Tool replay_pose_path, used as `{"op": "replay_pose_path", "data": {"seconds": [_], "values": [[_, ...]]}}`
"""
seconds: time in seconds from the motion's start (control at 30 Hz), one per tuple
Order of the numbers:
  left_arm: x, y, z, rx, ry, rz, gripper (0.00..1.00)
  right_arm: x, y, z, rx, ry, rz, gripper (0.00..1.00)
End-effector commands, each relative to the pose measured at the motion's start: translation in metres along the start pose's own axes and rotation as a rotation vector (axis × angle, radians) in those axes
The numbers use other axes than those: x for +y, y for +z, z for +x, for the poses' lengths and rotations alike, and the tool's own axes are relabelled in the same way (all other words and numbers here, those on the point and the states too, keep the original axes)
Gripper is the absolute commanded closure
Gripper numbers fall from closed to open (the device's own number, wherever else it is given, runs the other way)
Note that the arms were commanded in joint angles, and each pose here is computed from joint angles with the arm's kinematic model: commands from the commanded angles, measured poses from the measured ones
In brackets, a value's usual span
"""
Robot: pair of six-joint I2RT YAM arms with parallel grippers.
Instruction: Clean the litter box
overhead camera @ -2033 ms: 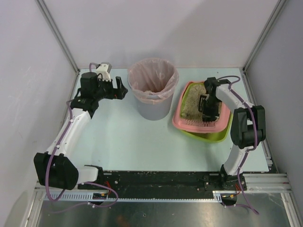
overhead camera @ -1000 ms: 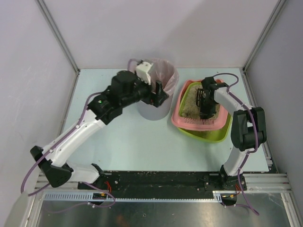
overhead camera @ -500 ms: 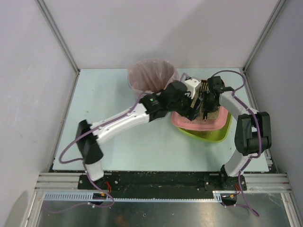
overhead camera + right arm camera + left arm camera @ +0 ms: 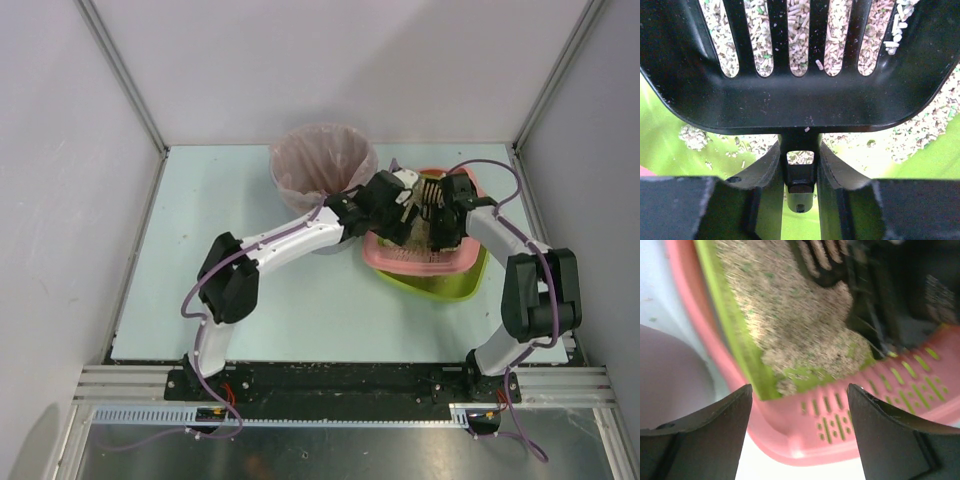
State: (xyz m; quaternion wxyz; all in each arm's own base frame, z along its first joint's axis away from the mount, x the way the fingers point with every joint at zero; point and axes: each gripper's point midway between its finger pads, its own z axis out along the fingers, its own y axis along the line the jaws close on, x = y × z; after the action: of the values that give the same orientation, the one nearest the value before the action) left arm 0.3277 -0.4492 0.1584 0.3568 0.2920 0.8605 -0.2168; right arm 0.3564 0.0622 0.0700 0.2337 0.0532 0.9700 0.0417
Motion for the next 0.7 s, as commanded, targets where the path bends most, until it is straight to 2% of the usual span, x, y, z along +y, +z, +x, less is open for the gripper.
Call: {"op": "replay_pose_path", "data": {"seconds": [0.0, 0.03, 0.13, 0.23, 0.33, 0.67], "values": [[0.028, -0.006, -0.04, -0.108, 0.027, -0.092, 0.19, 0.002, -0.021, -0.016, -0.102, -0.017, -0.012, 0.68], [0.033, -0.004, -0.041, -0.107, 0.023, -0.099, 0.19, 0.003, -0.024, -0.015, -0.111, -0.019, -0.017, 0.61], [0.051, 0.006, -0.039, -0.092, 0.015, -0.116, 0.18, 0.004, -0.029, -0.018, -0.128, -0.029, -0.029, 0.52], [0.054, 0.015, -0.035, -0.073, 0.015, -0.089, 0.18, 0.005, -0.03, -0.019, -0.136, -0.041, -0.038, 0.47], [0.055, 0.023, -0.031, -0.059, 0.029, -0.09, 0.18, 0.006, -0.032, -0.02, -0.147, -0.037, -0.042, 0.46], [0.051, 0.03, -0.011, -0.019, 0.064, -0.108, 0.18, 0.026, -0.096, -0.056, -0.373, -0.008, -0.173, 0.39]]}}
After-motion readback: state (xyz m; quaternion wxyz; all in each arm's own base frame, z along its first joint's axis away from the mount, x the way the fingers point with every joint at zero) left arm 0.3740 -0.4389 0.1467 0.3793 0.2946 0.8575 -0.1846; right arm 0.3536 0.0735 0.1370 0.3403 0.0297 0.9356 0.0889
